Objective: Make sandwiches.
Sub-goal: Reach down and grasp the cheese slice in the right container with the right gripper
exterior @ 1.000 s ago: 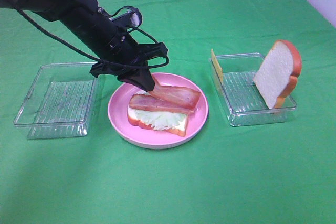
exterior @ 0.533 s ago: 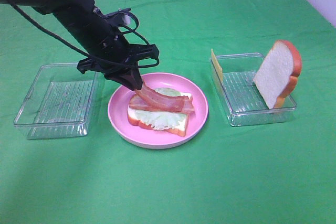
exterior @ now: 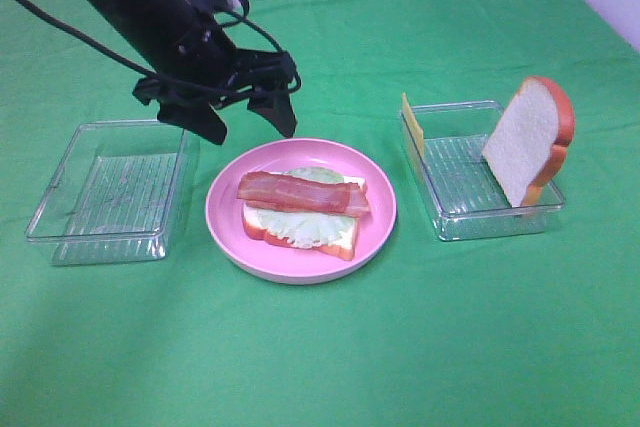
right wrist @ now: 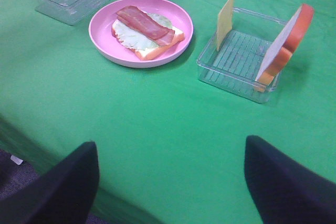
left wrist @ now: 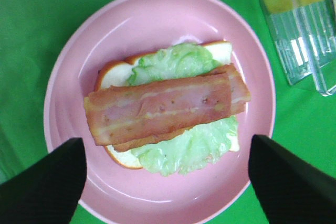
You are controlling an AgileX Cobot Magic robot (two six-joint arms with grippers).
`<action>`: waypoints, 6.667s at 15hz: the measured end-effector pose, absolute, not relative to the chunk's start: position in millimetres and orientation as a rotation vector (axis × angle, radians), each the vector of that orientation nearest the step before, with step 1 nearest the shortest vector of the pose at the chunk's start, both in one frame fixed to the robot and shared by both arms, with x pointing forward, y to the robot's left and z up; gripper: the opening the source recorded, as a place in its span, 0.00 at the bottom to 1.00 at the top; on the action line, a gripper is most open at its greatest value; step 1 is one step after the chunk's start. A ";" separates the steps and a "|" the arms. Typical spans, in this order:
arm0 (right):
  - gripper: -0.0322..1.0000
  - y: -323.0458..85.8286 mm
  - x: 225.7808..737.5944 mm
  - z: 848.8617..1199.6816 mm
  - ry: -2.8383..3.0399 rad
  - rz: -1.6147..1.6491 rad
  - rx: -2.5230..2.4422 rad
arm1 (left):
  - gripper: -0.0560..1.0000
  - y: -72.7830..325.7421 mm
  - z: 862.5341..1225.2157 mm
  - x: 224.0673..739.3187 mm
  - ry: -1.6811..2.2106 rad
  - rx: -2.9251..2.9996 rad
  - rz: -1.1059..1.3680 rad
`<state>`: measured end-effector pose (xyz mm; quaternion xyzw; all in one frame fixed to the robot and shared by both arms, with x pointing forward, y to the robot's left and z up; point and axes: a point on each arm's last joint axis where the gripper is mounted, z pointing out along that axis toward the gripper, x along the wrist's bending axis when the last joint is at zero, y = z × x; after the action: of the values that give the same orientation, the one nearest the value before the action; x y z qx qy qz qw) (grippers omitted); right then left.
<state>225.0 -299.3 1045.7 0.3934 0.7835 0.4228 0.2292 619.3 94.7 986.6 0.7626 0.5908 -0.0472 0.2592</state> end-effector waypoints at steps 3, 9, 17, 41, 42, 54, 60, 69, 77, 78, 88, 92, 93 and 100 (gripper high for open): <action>0.73 -299.3 225.0 1045.7 2.157 1.164 1.083 | 0.81 110.7 1053.7 599.7 1.455 2.095 0.063; 0.73 -299.3 225.0 1045.7 2.157 1.164 1.083 | 0.81 146.9 1130.2 536.1 1.384 2.267 0.140; 0.73 -299.3 225.0 1045.7 2.157 1.164 1.083 | 0.81 185.4 1138.5 453.5 1.366 2.308 0.136; 0.67 -228.7 353.7 1079.8 2.157 1.048 1.503 | 0.81 298.9 1053.2 232.4 1.075 1.802 0.668; 0.66 -220.5 368.7 1086.2 2.173 1.016 1.510 | 0.81 299.0 1053.2 232.4 1.075 1.802 0.669; 0.66 -156.3 571.6 1079.7 2.466 0.500 1.879 | 0.81 299.1 1053.2 232.5 1.078 1.801 0.670; 0.66 -132.6 630.6 1053.7 2.560 0.491 1.939 | 0.81 299.1 1053.2 232.5 1.078 1.801 0.670; 0.59 -118.0 676.1 966.4 2.611 0.299 1.999 | 0.81 299.1 1053.2 232.5 1.078 1.801 0.670; 0.46 -122.8 678.2 958.4 2.582 0.213 1.989 | 0.81 299.1 1053.2 232.5 1.078 1.801 0.670; 0.44 -123.2 678.2 958.3 2.581 0.207 1.986 | 0.81 299.1 1053.2 232.5 1.078 1.801 0.670; 0.42 -125.4 678.9 957.9 2.571 0.182 1.965 | 0.81 299.1 1053.2 232.5 1.078 1.801 0.670; 0.42 -125.4 678.9 957.9 2.569 0.181 1.968 | 0.81 299.1 1053.2 232.5 1.078 1.801 0.670; 0.42 -125.5 678.9 957.9 2.567 0.180 1.970 | 0.81 299.1 1053.2 232.5 1.078 1.801 0.670; 0.42 -126.1 679.7 953.0 2.545 0.156 1.997 | 0.81 299.1 1053.2 232.5 1.078 1.801 0.670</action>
<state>679.7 -126.1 953.0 0.6158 0.7850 0.0482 -0.0486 232.5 299.1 1053.2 0.7290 0.4366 0.2711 0.4521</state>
